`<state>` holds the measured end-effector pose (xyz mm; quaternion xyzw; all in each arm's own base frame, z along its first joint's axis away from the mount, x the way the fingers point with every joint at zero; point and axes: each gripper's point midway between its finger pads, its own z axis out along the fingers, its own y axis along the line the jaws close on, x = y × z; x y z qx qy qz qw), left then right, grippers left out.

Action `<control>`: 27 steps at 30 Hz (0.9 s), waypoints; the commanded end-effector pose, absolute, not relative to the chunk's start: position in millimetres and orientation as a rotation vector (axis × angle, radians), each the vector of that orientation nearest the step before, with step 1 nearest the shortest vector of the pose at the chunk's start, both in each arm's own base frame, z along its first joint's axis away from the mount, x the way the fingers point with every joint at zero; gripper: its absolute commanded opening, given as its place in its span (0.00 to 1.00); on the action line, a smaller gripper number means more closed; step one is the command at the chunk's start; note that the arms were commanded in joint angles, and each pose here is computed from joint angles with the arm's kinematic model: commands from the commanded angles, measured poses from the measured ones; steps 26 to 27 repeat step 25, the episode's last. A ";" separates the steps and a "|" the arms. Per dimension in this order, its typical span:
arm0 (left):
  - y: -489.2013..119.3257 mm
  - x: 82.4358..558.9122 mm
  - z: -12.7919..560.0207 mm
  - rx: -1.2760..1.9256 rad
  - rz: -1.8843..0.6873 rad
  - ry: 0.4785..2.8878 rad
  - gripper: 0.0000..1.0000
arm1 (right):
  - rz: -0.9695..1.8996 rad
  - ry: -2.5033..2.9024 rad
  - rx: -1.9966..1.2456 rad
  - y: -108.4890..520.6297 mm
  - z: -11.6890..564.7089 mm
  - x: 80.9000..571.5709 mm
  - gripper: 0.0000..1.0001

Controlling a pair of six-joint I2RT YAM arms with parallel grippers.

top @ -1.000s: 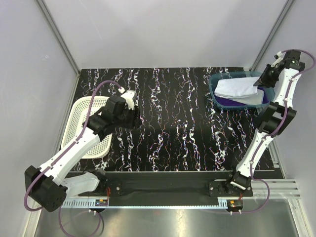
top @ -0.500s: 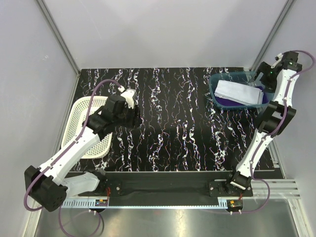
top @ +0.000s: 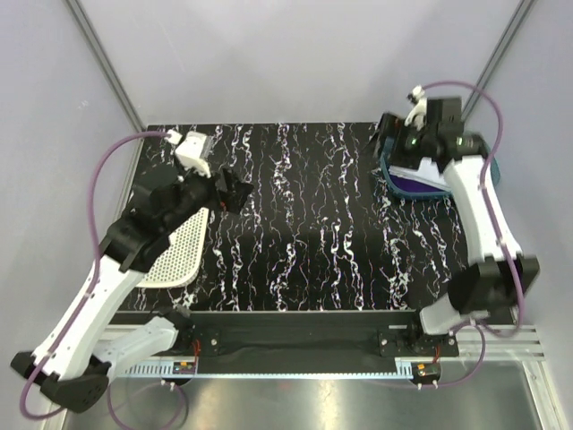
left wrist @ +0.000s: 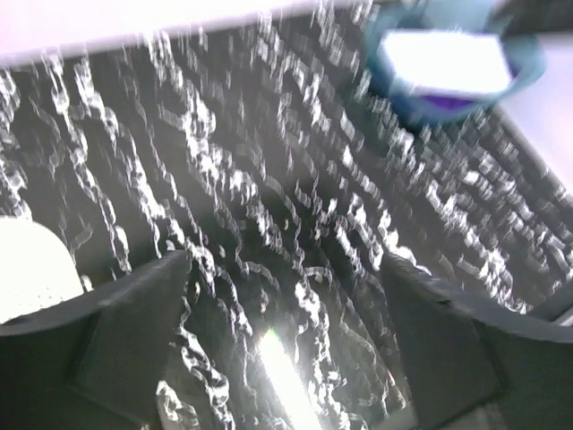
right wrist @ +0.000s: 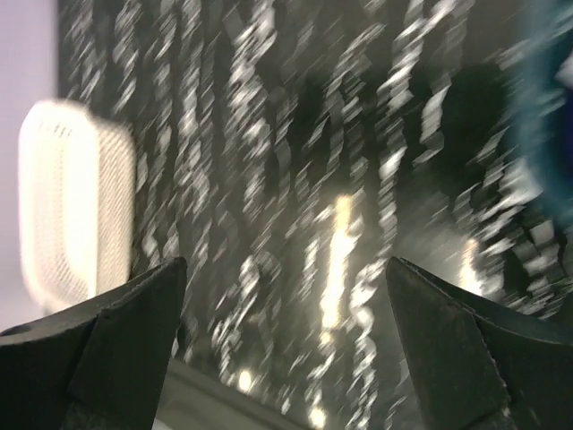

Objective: Fold and stack the towels
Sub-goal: Neatly place the folded towel into the bin

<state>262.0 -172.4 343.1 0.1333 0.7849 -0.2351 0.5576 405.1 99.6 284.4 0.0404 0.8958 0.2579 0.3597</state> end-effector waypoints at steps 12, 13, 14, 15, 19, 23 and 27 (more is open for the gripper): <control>-164.8 225.6 360.9 0.292 -0.678 1.723 0.99 | 0.891 1.937 0.004 133.9 325.4 262.7 1.00; -163.2 224.3 355.5 0.291 -0.672 1.737 0.99 | 0.890 1.913 -0.007 133.4 330.7 256.9 1.00; -161.5 221.6 354.9 0.290 -0.671 1.739 0.99 | 0.884 1.909 -0.016 133.1 331.2 255.0 1.00; -160.0 220.7 352.5 0.287 -0.665 1.747 0.99 | 0.874 1.906 -0.022 131.8 332.2 253.1 1.00; -154.8 217.0 346.1 0.275 -0.650 1.761 0.99 | 0.811 1.884 -0.025 123.8 336.0 250.6 1.00; -151.1 216.4 344.6 0.261 -0.637 1.762 0.99 | 0.801 1.896 -0.056 124.7 333.2 251.7 1.00; -150.7 217.5 343.2 0.258 -0.632 1.765 0.99 | 0.814 1.914 -0.049 126.2 331.9 252.6 1.00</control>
